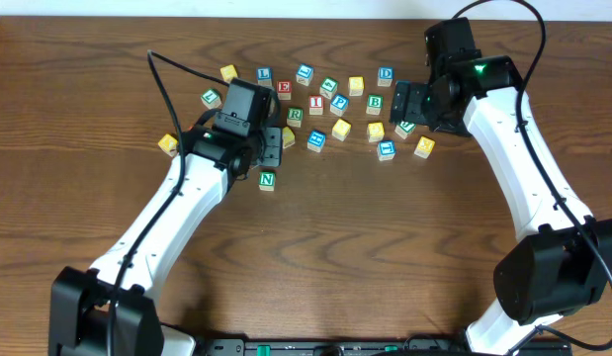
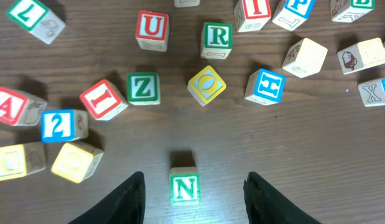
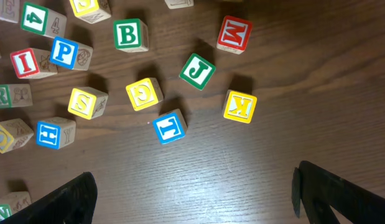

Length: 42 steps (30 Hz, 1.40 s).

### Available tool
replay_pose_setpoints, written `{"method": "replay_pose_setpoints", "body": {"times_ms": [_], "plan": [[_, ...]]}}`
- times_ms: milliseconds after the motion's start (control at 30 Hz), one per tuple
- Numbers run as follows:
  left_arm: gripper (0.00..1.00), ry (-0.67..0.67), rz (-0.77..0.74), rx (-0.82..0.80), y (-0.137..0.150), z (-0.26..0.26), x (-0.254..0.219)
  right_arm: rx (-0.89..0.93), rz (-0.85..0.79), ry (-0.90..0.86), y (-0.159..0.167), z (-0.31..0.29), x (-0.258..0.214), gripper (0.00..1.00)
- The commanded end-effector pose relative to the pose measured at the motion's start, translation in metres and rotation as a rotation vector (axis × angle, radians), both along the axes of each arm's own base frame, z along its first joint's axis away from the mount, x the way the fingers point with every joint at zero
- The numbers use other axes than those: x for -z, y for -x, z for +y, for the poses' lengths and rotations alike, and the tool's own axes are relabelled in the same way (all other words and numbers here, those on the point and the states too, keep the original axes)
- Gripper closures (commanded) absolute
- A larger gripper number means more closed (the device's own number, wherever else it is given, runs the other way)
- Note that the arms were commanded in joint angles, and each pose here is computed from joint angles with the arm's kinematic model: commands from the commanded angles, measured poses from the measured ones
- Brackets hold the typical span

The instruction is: Spell out NEURIPS

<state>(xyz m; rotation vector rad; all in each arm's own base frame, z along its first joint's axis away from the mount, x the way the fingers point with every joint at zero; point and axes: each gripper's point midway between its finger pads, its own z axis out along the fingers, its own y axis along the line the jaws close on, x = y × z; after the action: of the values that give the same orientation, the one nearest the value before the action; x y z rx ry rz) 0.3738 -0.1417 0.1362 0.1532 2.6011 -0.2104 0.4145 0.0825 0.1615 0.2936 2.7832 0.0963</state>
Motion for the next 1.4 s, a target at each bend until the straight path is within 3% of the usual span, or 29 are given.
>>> {"method": "replay_pose_setpoints", "body": {"times_ms": [0, 433, 800, 1367], "plan": [[0.50, -0.007, -0.051, -0.020, -0.010, 0.009, -0.026, -0.001, -0.020, 0.002, -0.005, -0.001, -0.005, 0.02], [0.50, -0.015, -0.031, -0.117, -0.016, 0.048, -0.058, -0.002, -0.019, 0.002, -0.005, -0.001, -0.005, 0.01], [0.50, -0.020, -0.014, -0.191, -0.018, 0.078, -0.058, -0.007, -0.017, -0.012, -0.004, 0.002, -0.005, 0.01], [0.50, -0.008, -0.011, -0.204, -0.018, 0.079, -0.058, -0.007, -0.017, -0.012, -0.004, 0.002, -0.005, 0.01]]}}
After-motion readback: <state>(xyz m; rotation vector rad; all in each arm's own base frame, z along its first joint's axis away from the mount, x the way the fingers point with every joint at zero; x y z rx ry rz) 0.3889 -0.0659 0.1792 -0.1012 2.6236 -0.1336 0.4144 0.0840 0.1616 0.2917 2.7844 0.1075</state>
